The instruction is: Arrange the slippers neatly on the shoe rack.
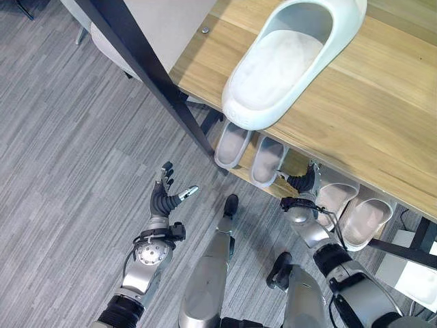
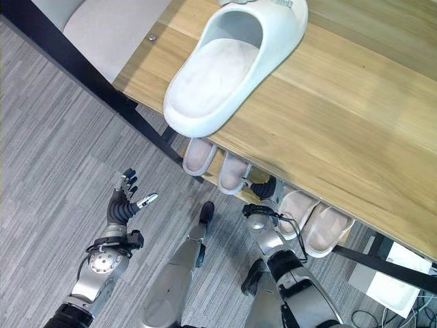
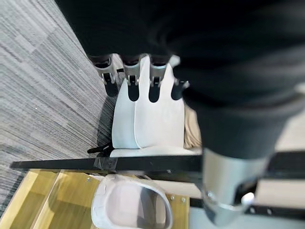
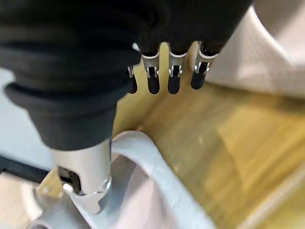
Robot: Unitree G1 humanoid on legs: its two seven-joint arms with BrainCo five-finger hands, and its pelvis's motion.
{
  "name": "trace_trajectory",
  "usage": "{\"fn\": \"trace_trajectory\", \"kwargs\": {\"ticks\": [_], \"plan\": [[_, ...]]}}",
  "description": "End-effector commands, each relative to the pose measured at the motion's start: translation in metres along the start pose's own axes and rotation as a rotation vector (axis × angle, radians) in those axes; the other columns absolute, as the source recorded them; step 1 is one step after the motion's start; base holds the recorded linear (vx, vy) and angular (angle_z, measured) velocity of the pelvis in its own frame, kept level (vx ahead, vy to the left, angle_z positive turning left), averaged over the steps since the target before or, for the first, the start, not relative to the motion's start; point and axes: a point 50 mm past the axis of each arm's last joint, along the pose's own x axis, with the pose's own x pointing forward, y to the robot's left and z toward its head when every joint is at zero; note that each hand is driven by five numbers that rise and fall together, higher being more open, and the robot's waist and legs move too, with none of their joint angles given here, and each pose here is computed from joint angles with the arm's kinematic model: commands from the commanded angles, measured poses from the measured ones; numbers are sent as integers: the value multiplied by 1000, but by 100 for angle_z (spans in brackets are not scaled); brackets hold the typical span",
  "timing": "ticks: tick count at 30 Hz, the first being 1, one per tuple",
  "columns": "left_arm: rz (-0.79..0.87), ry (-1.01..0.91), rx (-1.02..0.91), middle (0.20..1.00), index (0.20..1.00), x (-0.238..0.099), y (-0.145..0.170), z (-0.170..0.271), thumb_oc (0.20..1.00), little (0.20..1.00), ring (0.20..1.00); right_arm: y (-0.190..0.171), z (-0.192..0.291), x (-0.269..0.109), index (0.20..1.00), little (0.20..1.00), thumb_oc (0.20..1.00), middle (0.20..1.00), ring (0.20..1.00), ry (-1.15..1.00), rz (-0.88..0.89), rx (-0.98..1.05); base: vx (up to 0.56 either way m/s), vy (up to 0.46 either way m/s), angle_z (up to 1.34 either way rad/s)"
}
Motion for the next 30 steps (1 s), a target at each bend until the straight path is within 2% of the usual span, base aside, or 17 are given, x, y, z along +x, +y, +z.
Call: {"fn": "trace_trajectory", "kwargs": {"ticks": [1,5,12,19,22,24,28,30], "plan": [[-50,-98,-42,1000,1000,6,-6,22,1000,1000,1000,1,17,8,1000,1000,1000,1000,1000,54,14,315,45,-28,14],[-68,-82,-56,1000,1000,4,-8,20,1000,1000,1000,15,10,-1,1000,1000,1000,1000,1000,171,68,505,49,-46,16],[-85,-60,-65,1000,1000,4,-13,17,1000,1000,1000,27,21,-6,1000,1000,1000,1000,1000,197,142,665,31,-32,9],[-93,-46,-57,1000,1000,3,-12,14,1000,1000,1000,18,12,-3,1000,1000,1000,1000,1000,174,152,570,12,-4,4],[-96,-27,-49,1000,1000,1,-10,11,1000,1000,1000,8,-10,-12,1000,1000,1000,1000,1000,216,151,521,10,-10,-3],[-75,3,-35,1000,1000,-3,-2,5,1000,1000,1000,-10,-42,-28,1000,1000,1000,1000,1000,239,186,373,37,-26,-24],[-62,37,-20,1000,1000,-6,5,-1,1000,1000,1000,-27,-70,-42,1000,1000,1000,1000,1000,325,187,376,73,-12,-26],[-56,72,-21,1000,1000,-8,12,-6,1000,1000,1000,-39,-83,-50,1000,1000,1000,1000,1000,365,250,403,156,-40,-24]]}}
